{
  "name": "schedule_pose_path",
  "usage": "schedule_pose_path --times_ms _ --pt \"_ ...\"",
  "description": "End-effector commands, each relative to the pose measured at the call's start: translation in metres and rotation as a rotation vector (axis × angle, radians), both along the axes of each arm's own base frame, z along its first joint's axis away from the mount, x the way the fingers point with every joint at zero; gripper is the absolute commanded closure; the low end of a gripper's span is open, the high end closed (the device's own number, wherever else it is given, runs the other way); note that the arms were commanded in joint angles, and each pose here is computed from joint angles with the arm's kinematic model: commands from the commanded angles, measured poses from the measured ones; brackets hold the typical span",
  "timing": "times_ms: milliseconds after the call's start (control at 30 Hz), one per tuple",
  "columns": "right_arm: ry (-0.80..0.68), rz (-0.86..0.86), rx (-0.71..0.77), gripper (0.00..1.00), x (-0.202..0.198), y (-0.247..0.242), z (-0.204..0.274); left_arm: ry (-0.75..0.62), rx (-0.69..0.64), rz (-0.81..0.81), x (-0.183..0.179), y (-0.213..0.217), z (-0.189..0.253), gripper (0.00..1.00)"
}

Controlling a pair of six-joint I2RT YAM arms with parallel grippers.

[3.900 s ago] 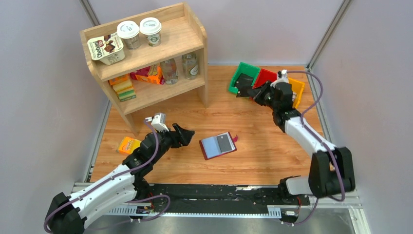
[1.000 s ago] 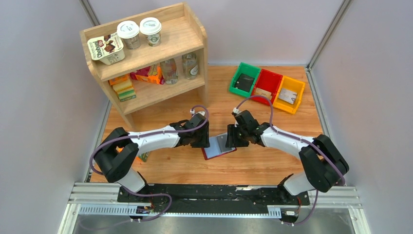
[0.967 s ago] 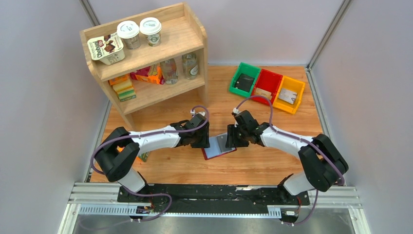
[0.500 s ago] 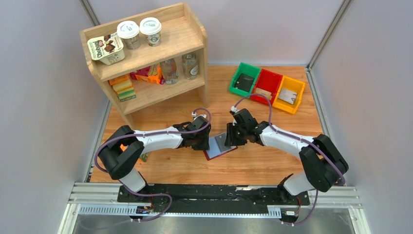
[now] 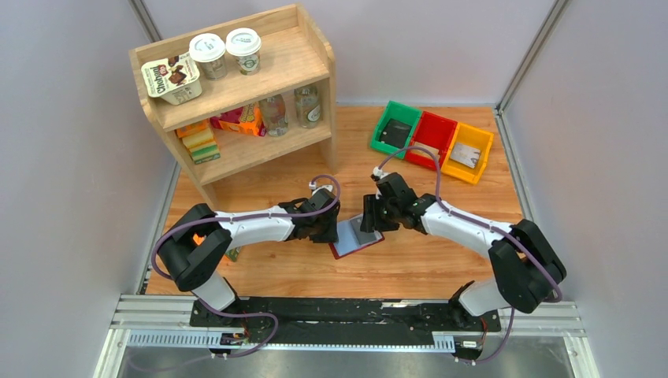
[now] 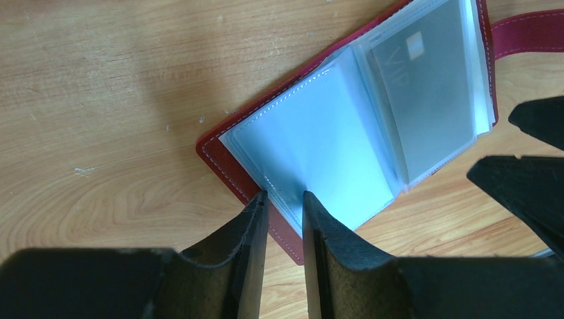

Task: Take the credit cards out of the card holder
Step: Remove the credit card from the card holder.

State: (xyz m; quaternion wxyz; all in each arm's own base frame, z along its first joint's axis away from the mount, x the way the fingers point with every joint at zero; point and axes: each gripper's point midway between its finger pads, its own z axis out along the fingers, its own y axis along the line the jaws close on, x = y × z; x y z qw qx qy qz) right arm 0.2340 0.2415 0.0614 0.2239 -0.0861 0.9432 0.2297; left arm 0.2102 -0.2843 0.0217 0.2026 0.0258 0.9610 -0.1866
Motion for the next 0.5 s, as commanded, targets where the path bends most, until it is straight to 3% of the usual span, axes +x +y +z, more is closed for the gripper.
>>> schedule_pose_path --times_ms 0,467 --pt "-0.044 -0.010 -0.043 0.49 0.018 0.002 0.001 0.034 0.009 -0.006 -0.012 0.002 -0.009 0.67" --pt "0.044 0.038 -0.042 0.47 0.009 0.010 -0.028 0.037 0.005 -0.010 -0.013 0.001 -0.010 0.67"
